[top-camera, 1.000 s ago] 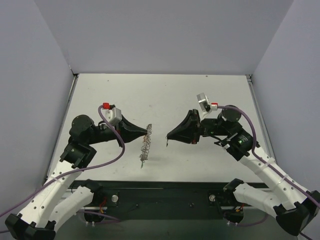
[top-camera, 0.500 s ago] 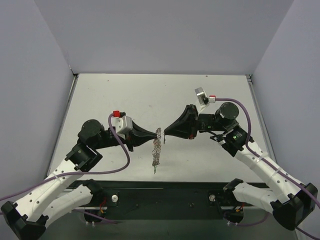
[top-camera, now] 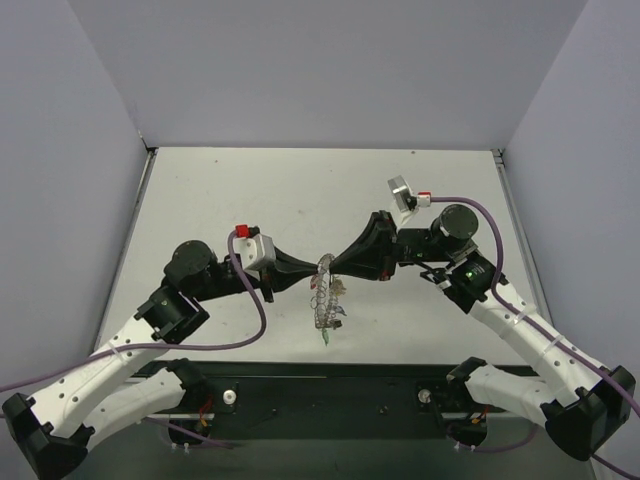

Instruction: Put the keys on the keyring

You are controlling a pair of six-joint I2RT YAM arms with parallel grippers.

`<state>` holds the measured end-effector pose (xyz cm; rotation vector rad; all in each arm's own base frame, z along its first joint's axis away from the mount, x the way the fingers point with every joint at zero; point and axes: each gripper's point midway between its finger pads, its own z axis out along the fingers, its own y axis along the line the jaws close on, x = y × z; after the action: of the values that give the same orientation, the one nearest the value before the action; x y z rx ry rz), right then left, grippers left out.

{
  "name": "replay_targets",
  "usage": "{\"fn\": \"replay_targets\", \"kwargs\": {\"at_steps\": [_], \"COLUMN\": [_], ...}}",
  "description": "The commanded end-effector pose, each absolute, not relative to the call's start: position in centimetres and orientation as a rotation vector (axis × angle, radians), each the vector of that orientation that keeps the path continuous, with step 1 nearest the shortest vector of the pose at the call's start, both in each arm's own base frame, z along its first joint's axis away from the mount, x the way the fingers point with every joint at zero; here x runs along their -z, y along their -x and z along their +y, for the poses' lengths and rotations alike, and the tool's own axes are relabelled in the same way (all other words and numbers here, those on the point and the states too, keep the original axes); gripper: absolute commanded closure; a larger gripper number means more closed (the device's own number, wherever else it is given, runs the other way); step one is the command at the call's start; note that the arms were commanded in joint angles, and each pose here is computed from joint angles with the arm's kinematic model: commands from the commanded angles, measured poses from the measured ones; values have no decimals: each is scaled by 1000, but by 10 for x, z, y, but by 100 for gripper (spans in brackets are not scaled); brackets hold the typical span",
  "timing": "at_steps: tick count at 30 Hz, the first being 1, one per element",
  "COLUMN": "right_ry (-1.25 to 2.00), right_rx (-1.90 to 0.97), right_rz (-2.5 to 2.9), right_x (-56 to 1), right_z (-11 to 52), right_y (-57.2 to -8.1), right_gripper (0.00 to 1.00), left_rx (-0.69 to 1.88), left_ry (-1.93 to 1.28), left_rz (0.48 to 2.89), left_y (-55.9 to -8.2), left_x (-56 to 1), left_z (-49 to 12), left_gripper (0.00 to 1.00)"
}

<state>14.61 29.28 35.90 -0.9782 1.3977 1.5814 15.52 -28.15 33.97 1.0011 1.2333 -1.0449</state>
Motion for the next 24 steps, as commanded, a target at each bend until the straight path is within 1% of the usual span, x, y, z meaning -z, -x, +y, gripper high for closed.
{"fn": "replay_targets", "kwargs": {"at_steps": [1,6,11,24], "right_ry": [996,947,908,875], "right_rx": [-1492,-1407,-1342,-1296], "right_rz": [1326,1350,1358,1342], "right_x": [-369,-361,-355,-356], "right_z": [291,290,287,285], "right_y": [-152,-162,-170,-174], "right_gripper": [100,100,100,100], "left_rx": [1007,1014,1028,1034], "left_ry": [-959,-897,-887,-874], "left_rz": [1141,1163,1202,1231], "left_y": [-159,-164,-168,-172], "left_x": [-381,-392,-390,-389], "left_z": [-281,-281,-286,-291], "left_gripper": [100,100,100,100]}}
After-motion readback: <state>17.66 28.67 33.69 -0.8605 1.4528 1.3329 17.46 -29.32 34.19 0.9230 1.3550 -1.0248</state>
